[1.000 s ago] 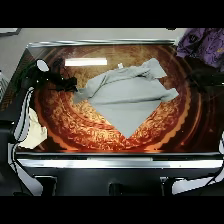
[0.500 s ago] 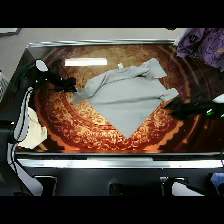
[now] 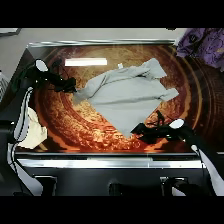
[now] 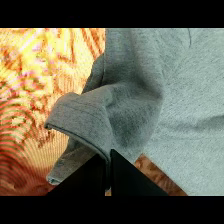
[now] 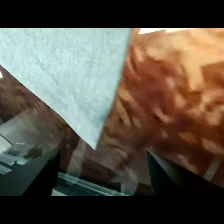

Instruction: Fold the clothes and pants, and hang the long-sleeved shirts on hangers.

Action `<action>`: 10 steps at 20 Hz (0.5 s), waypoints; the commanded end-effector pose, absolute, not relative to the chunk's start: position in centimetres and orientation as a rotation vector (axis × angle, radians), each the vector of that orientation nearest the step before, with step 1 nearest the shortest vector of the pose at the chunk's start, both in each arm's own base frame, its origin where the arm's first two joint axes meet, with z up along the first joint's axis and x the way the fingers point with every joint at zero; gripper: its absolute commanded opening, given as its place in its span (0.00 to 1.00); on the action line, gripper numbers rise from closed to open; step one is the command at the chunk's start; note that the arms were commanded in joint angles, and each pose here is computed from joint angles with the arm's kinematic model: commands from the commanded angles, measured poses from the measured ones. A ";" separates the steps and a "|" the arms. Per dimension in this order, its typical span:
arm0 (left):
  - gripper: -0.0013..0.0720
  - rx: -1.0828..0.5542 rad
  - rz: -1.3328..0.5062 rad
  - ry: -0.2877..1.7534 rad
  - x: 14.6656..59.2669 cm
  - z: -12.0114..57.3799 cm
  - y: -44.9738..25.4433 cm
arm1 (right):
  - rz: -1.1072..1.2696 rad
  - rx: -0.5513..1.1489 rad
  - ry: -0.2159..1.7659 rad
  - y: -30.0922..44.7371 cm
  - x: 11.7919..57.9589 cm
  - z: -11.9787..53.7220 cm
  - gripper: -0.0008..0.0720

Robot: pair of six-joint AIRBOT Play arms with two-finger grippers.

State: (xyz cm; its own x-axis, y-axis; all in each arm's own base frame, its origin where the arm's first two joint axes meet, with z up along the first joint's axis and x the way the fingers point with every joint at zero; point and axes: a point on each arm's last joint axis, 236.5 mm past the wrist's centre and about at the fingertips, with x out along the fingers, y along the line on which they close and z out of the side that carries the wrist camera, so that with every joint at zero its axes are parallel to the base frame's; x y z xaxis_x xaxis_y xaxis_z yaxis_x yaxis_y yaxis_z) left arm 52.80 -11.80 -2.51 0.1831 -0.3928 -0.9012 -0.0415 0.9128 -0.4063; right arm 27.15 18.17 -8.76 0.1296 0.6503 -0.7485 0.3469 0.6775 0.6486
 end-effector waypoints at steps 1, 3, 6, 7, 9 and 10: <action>0.04 -0.377 -0.257 1.374 52.8 -2.5 -11.8 | 0.243 0.901 1.394 20.0 28.3 -9.0 0.86; 0.04 -0.376 -0.257 1.374 52.8 -2.5 -11.8 | 0.234 0.918 1.365 20.2 28.9 -8.8 0.86; 0.04 -0.376 -0.256 1.374 52.8 -2.5 -11.8 | 0.240 0.913 1.366 21.2 28.8 -9.1 0.86; 0.04 -0.376 -0.256 1.374 52.8 -2.5 -11.8 | 0.247 0.912 1.388 22.0 28.2 -9.5 0.86; 0.04 -0.376 -0.256 1.374 52.8 -2.5 -11.8 | 0.251 0.901 1.416 23.4 27.4 -10.4 0.65; 0.04 -0.376 -0.256 1.375 52.8 -2.5 -11.7 | 0.245 0.900 1.391 23.4 27.9 -10.4 0.46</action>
